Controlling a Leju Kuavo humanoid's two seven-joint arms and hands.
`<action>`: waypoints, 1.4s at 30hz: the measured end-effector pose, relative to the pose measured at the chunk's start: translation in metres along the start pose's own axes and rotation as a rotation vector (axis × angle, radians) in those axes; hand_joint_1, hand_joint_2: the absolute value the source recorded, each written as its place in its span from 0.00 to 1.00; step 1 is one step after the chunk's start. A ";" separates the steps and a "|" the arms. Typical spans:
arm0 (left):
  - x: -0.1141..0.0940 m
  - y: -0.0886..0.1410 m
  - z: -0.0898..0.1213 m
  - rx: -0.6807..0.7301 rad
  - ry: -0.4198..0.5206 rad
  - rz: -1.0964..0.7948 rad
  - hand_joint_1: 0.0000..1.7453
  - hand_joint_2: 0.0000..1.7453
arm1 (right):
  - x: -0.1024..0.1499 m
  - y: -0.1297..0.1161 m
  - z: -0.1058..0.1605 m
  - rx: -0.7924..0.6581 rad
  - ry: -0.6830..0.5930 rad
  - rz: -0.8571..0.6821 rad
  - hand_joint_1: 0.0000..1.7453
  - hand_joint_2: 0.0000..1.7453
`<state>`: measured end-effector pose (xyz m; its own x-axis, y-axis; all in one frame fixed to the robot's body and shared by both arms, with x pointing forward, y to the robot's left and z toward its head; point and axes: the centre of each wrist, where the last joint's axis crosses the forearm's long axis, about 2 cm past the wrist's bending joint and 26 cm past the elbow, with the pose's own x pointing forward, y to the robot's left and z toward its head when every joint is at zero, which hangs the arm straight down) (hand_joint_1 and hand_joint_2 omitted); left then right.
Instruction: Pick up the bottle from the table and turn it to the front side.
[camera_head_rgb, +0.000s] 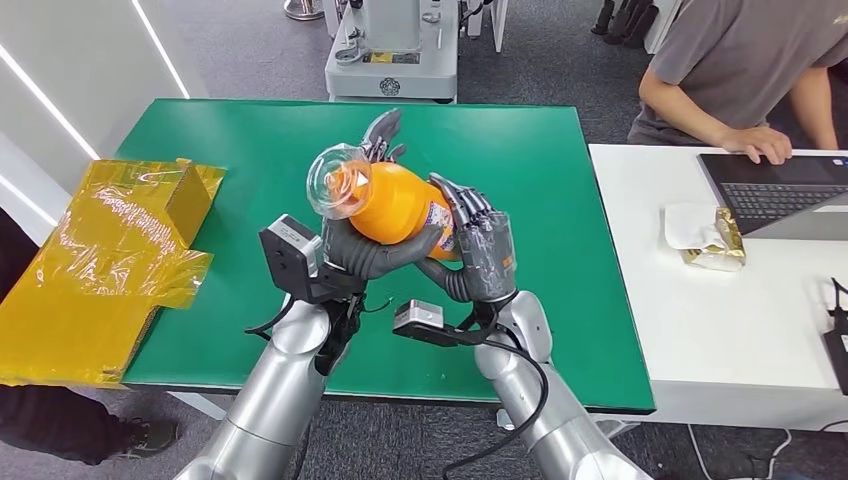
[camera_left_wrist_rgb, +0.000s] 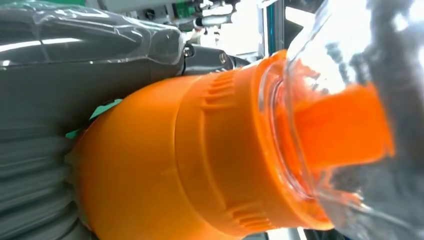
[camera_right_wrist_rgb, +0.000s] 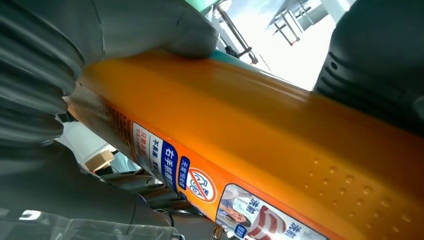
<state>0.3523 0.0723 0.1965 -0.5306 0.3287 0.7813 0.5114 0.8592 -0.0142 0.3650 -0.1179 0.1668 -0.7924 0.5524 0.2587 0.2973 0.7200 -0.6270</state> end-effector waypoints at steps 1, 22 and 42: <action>0.000 -0.001 0.000 0.014 -0.009 -0.004 1.00 1.00 | 0.000 0.000 0.000 0.000 0.000 0.000 1.00 1.00; 0.001 -0.010 0.006 0.157 -0.059 -0.020 1.00 1.00 | 0.004 0.007 0.002 0.020 0.009 -0.028 1.00 1.00; 0.002 -0.009 0.003 0.182 -0.077 -0.003 1.00 1.00 | 0.005 0.016 0.037 0.056 0.091 -0.062 0.00 1.00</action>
<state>0.3443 0.0663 0.1967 -0.5860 0.3490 0.7313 0.3826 0.9147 -0.1300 0.3458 -0.1193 0.1311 -0.7558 0.5452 0.3626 0.2170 0.7311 -0.6469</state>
